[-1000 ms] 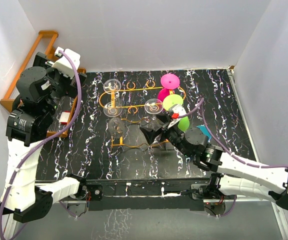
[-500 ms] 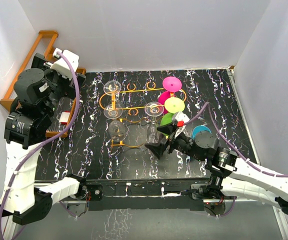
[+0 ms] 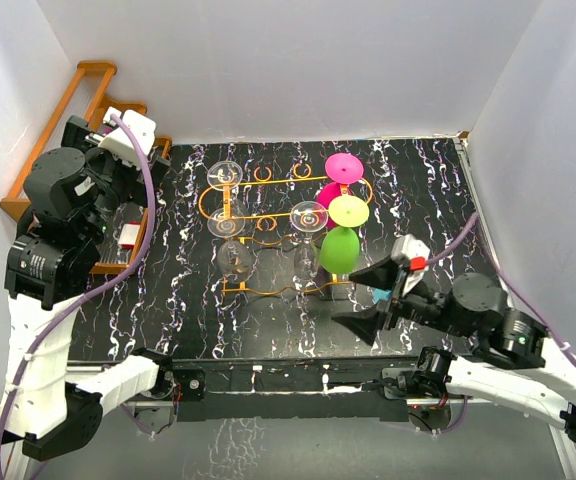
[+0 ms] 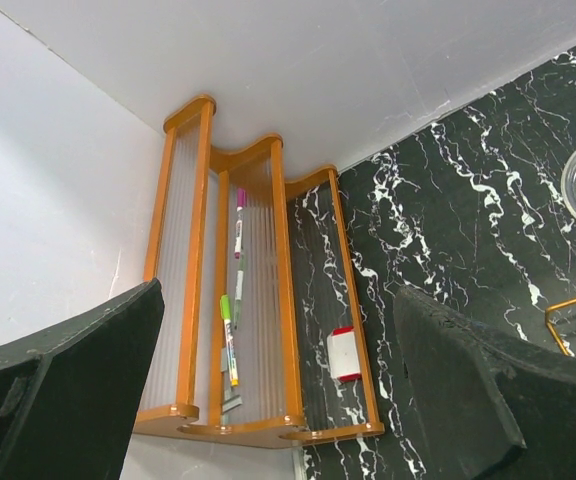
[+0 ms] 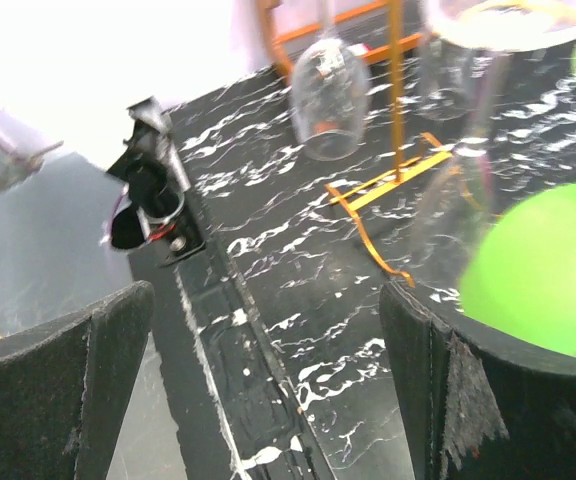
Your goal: Place the wine glass upside down on the wine glass rack
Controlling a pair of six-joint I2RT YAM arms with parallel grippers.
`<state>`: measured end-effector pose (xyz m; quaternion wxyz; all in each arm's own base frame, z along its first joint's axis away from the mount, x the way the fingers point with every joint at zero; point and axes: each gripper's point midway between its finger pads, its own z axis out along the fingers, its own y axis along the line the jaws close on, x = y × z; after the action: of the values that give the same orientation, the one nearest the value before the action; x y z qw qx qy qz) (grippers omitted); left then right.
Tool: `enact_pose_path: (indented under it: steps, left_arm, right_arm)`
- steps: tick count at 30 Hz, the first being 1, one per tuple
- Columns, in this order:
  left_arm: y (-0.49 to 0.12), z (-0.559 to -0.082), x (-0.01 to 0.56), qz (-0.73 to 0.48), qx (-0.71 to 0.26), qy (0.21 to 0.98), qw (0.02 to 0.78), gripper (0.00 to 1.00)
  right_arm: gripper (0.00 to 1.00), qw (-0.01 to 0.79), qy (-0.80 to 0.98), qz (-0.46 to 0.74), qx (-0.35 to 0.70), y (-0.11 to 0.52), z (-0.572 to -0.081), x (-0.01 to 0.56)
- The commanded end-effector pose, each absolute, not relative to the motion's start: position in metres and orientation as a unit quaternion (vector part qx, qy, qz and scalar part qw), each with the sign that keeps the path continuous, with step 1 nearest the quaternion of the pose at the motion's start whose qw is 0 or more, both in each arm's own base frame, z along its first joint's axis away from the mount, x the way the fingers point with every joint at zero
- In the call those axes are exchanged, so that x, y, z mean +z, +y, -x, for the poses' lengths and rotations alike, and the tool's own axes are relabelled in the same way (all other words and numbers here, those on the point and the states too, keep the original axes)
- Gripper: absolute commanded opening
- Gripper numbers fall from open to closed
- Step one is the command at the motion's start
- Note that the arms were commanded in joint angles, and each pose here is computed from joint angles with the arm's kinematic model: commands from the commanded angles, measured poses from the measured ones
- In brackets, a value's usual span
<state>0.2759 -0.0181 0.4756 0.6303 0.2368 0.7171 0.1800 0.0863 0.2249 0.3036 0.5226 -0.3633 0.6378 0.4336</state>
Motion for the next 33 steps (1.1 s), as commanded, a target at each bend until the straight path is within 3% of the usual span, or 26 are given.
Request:
enact_pose_path:
  steps: [1,4,10,11,13,18,33]
  left_arm:
    - [-0.015,-0.271,0.473,-0.233,0.18,0.718,0.631,0.97]
    - [-0.016,-0.27,0.47,-0.237,0.179,0.718,0.63,0.97]
    - [-0.008,-0.269,0.473,-0.225,0.195,0.724,0.623,0.97]
    - [-0.008,-0.266,0.477,-0.217,0.189,0.724,0.627,0.97]
    - [-0.004,-0.263,0.487,-0.202,0.191,0.722,0.633,0.97]
    - [0.004,-0.258,0.501,-0.194,0.212,0.711,0.642,0.97]
    - [-0.002,-0.231,0.504,-0.192,0.153,0.712,0.658,0.97]
  right_arm:
    - [0.98,0.548,0.711,0.253,0.361,0.185,-0.117,0.329]
    - [0.98,0.56,0.721,0.262,0.313,0.179,-0.129,0.336]
    - [0.99,0.538,0.825,0.112,0.132,0.142,-0.178,0.29]
    - [0.94,0.54,0.83,0.079,0.12,0.133,-0.18,0.291]
    - [0.84,0.55,0.825,0.012,0.126,0.117,-0.181,0.3]
    - [0.71,0.529,0.835,-0.067,0.134,0.095,-0.171,0.297]
    - [0.64,0.47,0.865,-0.154,0.085,0.097,-0.169,0.232]
